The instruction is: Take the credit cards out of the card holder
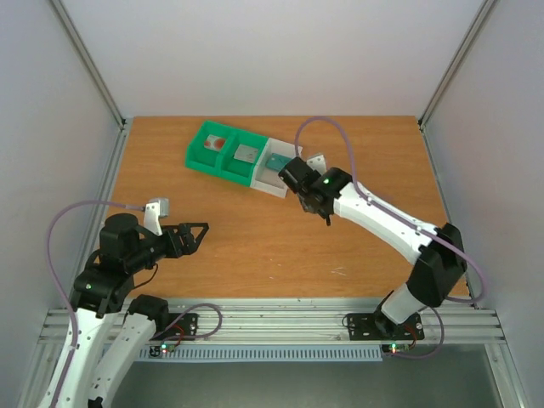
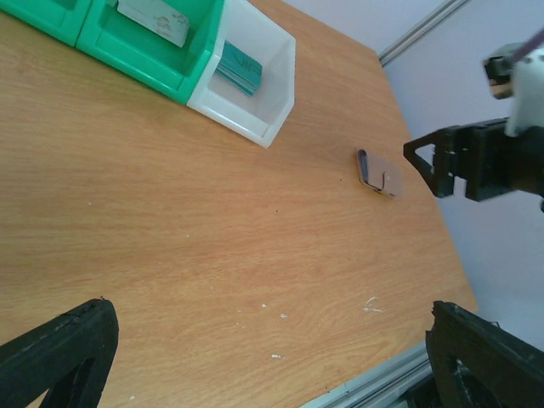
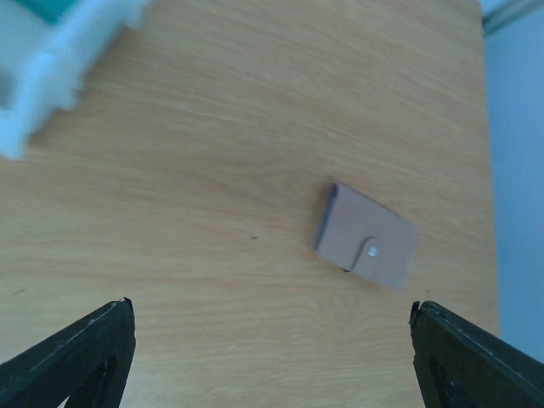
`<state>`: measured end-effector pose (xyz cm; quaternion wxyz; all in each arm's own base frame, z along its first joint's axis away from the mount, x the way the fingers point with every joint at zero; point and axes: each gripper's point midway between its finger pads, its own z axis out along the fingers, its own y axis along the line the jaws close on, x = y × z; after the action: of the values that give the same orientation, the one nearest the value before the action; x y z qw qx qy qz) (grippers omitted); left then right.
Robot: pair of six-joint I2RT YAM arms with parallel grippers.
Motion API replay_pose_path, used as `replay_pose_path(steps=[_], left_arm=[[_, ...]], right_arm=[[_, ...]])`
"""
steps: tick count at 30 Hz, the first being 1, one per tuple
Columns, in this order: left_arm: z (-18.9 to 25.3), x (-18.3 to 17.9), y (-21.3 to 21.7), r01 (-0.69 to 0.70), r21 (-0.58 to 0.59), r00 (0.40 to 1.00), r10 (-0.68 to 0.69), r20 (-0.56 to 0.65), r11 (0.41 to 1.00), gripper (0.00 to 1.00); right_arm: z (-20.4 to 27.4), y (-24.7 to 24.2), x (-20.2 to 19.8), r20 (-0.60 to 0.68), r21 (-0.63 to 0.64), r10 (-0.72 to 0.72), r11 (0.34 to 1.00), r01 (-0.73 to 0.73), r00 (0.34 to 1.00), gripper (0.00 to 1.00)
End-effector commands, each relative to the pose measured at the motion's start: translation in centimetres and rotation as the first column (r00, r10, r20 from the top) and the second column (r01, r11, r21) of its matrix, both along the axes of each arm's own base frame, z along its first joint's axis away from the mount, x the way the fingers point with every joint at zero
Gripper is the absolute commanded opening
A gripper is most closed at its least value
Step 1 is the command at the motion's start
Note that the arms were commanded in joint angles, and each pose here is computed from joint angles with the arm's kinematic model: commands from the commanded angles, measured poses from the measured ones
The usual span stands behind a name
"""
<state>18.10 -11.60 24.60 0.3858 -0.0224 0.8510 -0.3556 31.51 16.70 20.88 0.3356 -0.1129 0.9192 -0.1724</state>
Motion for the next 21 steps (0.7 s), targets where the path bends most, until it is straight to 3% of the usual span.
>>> replay_pose_path(steps=[1, 9, 14, 21], left_arm=[[1.2, 0.6, 0.3, 0.001, 0.047, 0.997, -0.004, 0.071, 0.999, 0.99], [1.3, 0.3, 0.2, 0.011, 0.035, 0.995, -0.014, 0.094, 0.999, 0.99], [1.5, 0.1, 0.2, 0.013, 0.036, 0.994, -0.017, 0.108, 0.999, 0.99], [1.6, -0.1, 0.2, 0.021, 0.046, 0.993, -0.026, 0.112, 0.999, 0.99]], right_arm=[[-1.1, -4.2, 2.9, -0.006, -0.098, -0.120, 0.988, 0.118, 0.993, 0.85], [-7.3, -9.9, 6.1, -0.094, -0.218, -0.291, 0.939, 0.266, 0.952, 0.60], [-10.7, -11.6, 7.2, -0.176, -0.213, -0.342, 0.929, 0.304, 0.923, 0.38], [-14.2, -13.5, 8.1, -0.207, -0.304, -0.408, 0.891, 0.337, 0.889, 0.29]])
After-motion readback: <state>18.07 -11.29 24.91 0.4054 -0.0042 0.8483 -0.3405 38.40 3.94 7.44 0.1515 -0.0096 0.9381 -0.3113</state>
